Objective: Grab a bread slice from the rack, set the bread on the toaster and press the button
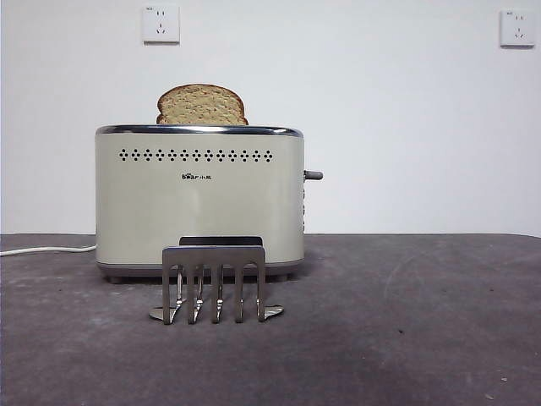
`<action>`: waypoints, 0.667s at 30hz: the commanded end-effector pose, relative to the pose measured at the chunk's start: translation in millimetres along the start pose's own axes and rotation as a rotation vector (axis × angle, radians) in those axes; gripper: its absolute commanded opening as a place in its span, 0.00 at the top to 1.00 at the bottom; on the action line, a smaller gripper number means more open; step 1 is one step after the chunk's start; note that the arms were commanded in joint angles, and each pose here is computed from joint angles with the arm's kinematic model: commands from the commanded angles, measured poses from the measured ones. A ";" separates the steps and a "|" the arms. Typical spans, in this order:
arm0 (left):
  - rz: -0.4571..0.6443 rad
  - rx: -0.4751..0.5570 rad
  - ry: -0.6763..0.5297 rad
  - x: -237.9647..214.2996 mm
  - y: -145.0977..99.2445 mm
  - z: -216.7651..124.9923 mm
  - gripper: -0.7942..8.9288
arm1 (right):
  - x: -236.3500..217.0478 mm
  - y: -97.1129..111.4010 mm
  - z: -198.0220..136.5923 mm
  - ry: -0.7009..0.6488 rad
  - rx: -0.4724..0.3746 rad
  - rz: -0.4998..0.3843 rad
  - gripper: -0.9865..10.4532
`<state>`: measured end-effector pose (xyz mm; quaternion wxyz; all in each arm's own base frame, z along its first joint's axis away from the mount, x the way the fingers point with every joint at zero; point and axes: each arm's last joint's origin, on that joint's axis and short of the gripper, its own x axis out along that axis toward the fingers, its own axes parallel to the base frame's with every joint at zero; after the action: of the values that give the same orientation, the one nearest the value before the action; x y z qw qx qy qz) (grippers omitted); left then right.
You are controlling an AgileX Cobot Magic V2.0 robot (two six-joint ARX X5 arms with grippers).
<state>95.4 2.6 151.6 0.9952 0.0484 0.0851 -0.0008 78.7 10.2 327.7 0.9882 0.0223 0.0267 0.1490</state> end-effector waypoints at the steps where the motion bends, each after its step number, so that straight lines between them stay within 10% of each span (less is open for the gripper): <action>1: -0.001 -0.009 0.010 1.4 -0.6 -4.5 0.92 | 9.3 -6.4 -37.5 -0.006 0.070 -0.070 0.91; 20: -0.001 -0.009 0.010 1.3 -0.5 -4.3 0.92 | 24.7 -15.9 -167.1 -0.001 0.116 -0.127 0.91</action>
<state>95.4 2.6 151.6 0.9952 0.0484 0.0851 -0.0008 96.9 8.3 161.9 0.9930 0.0739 0.0355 0.0846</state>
